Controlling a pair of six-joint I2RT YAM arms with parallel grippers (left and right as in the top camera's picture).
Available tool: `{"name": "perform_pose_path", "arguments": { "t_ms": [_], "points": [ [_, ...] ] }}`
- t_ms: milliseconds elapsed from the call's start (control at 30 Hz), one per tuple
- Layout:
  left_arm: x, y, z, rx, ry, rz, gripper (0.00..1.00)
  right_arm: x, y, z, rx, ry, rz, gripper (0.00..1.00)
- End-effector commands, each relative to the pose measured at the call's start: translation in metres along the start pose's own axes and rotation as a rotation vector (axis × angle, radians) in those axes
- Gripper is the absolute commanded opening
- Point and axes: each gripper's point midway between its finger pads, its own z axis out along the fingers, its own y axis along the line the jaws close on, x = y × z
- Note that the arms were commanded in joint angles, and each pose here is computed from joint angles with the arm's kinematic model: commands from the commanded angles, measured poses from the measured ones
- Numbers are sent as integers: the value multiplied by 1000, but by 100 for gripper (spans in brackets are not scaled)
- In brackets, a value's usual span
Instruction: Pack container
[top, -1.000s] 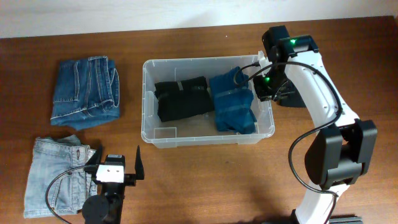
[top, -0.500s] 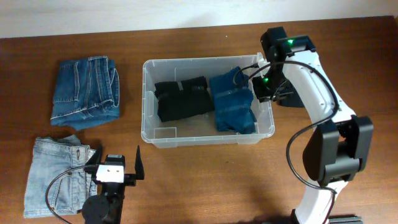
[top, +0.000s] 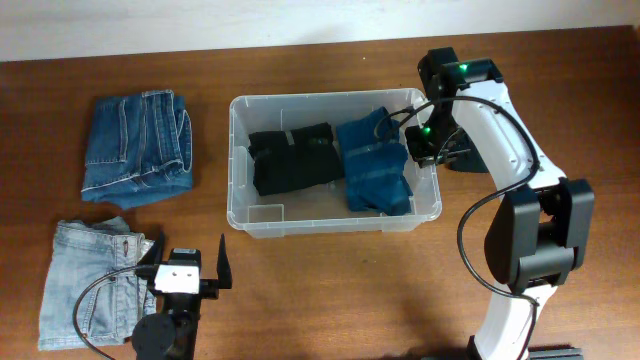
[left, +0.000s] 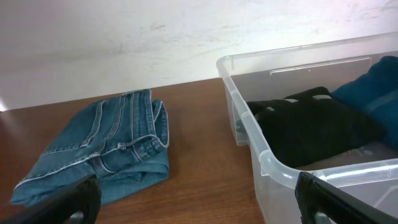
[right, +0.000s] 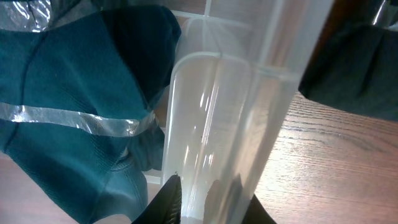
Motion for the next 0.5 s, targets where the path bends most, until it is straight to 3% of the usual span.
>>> {"name": "perform_pose_path", "arguments": {
  "t_ms": [0,467],
  "points": [
    [1,-1,0,5,-3,16,99,0,-2,8,16,15,-37,17],
    [1,-1,0,5,-3,16,100,-9,-9,8,60,-21,-96,13]
  ]
}}
